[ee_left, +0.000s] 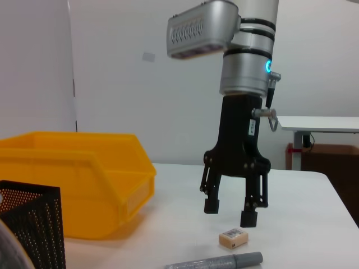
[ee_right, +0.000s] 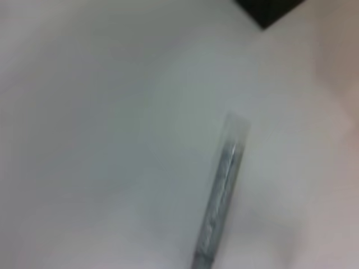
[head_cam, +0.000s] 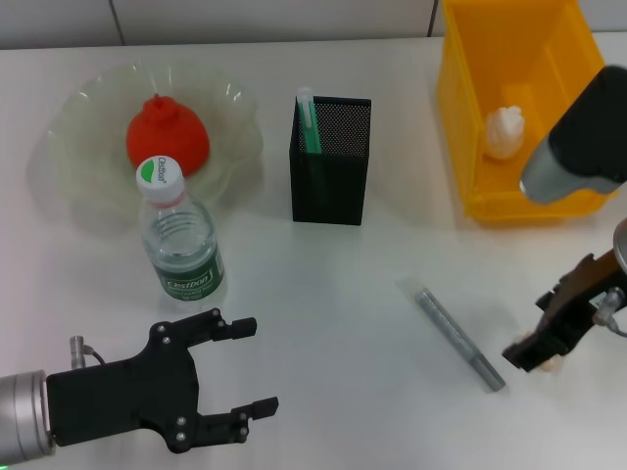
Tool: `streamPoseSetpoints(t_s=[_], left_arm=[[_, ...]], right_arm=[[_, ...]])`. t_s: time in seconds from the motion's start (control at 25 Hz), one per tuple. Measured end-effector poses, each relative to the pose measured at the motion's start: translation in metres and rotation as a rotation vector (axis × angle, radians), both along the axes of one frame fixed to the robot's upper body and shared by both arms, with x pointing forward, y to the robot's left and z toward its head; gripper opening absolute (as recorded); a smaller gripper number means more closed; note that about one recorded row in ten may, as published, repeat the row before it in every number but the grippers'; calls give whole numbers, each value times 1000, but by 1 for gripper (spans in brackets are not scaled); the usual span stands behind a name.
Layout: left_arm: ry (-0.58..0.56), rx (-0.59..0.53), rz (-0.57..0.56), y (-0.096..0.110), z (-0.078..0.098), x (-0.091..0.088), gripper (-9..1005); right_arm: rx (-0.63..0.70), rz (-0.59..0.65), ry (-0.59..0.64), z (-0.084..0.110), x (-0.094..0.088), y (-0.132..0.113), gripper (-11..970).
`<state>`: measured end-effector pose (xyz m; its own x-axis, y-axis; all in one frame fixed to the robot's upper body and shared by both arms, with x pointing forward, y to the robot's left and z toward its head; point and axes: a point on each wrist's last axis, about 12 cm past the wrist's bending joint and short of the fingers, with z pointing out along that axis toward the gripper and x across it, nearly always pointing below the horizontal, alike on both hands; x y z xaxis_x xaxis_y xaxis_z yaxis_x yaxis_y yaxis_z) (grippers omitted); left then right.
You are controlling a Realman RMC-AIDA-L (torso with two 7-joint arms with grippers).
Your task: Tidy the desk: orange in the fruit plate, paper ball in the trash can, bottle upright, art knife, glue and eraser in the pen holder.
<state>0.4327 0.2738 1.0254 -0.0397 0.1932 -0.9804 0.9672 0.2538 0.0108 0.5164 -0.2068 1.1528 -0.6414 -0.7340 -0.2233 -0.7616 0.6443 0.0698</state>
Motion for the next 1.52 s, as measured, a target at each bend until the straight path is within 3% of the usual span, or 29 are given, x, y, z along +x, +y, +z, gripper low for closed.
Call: streamPoseSetpoints(t_s=[0.96, 1.4, 1.52], left_arm=[[-3, 1, -4, -1, 1, 3, 802], [-2, 0, -4, -2, 1, 3, 802], [-2, 0, -5, -2, 1, 3, 802]], right_arm=[[-75, -1, 45, -28, 6, -3, 636], [-73, 8, 47, -30, 6, -1, 260], [-55, 13, 15, -22, 6, 1, 264]])
